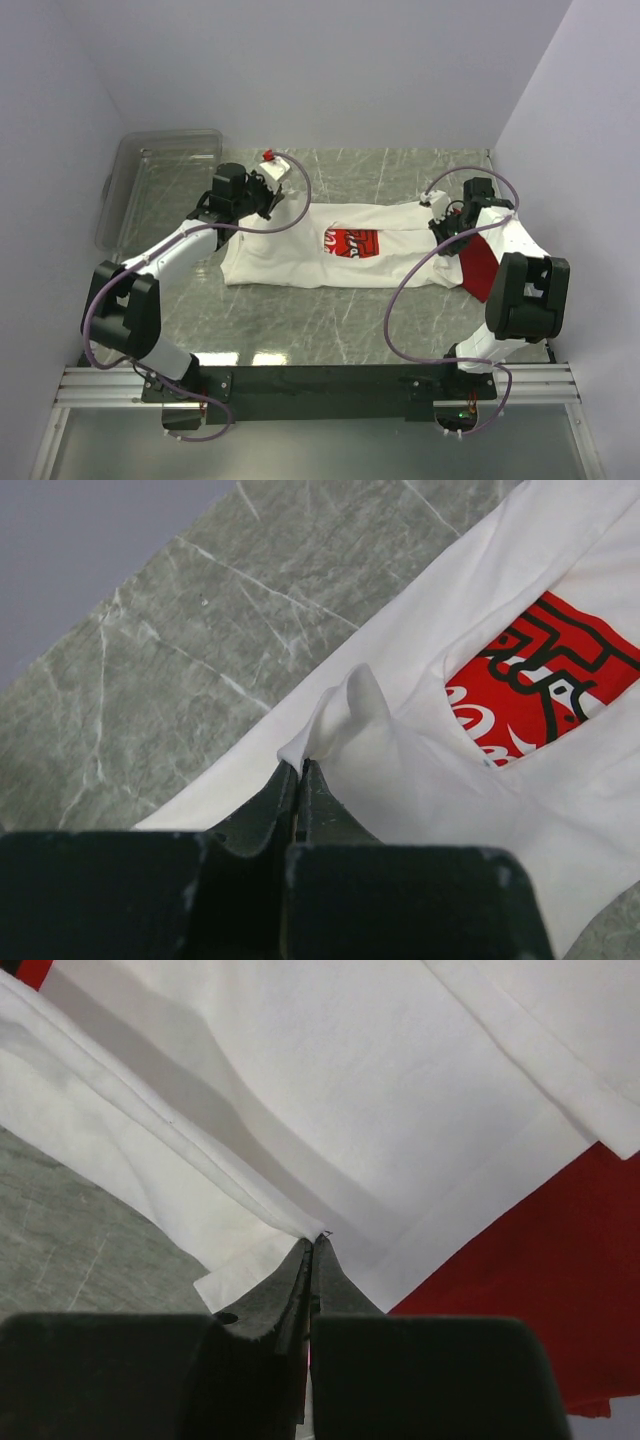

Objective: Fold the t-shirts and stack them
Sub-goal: Fold the tshirt

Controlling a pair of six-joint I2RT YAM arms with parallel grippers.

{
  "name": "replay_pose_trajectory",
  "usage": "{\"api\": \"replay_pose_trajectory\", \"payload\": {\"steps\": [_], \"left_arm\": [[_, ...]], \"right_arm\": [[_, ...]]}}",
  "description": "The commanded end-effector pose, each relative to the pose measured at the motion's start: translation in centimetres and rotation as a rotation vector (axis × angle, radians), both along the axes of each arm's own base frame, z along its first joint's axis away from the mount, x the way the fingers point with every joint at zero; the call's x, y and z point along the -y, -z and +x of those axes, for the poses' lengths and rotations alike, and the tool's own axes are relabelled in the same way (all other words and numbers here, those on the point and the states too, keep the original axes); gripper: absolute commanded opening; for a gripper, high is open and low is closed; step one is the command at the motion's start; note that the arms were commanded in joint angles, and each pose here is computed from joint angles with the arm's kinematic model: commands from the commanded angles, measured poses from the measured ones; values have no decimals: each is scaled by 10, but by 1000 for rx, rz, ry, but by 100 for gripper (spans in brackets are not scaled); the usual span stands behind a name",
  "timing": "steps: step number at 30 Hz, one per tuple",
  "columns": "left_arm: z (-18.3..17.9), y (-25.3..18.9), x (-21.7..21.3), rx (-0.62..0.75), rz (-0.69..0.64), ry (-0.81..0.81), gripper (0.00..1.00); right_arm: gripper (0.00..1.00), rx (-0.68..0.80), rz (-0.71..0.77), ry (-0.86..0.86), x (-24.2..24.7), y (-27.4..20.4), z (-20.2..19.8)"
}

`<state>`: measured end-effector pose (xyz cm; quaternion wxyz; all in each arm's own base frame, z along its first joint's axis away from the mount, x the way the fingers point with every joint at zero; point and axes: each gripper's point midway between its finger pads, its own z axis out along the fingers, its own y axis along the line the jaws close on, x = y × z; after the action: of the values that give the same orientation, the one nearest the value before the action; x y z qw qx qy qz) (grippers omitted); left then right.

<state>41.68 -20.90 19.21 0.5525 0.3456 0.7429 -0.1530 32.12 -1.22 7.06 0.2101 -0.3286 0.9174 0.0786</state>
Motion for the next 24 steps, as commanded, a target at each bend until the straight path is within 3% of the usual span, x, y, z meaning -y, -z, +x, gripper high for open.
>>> {"api": "replay_pose_trajectory", "payload": {"steps": [1, 24], "left_arm": [[14, -35, 19, 107, -46, 97, 1], [44, -7, 10, 61, -54, 100, 1]], "right_arm": [[0, 51, -9, 40, 9, -11, 9], [0, -58, -33, 105, 23, 13, -8]]}}
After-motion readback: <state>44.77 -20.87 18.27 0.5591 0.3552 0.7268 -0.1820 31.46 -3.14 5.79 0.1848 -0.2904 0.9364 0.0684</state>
